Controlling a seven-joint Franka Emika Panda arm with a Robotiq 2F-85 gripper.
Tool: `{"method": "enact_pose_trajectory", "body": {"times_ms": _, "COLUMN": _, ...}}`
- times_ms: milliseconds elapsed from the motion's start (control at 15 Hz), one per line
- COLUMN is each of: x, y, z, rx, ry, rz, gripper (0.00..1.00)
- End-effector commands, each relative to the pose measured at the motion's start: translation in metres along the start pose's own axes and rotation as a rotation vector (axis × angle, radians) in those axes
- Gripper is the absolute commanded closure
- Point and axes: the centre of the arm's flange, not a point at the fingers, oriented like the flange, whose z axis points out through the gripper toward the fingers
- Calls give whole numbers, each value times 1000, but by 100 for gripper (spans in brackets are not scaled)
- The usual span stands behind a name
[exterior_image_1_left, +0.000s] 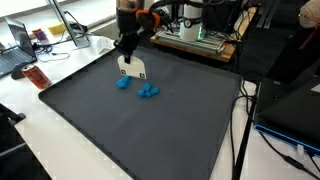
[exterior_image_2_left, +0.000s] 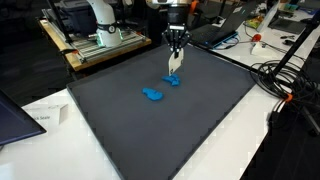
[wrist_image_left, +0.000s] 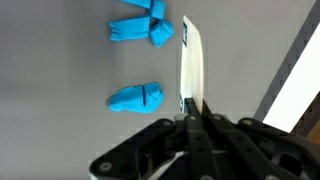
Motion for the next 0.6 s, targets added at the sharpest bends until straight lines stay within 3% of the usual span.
{"method": "enact_pose_trajectory", "body": {"times_ms": 0, "x": -24, "y": -4, "z": -15, "rx": 27, "ry": -17, "rz": -23, "gripper": 99}}
{"method": "enact_pose_trajectory", "body": {"times_ms": 533, "x": -70, "y": -18, "z": -15, "rx": 68, "ry": -45, "rz": -102, "gripper": 99}}
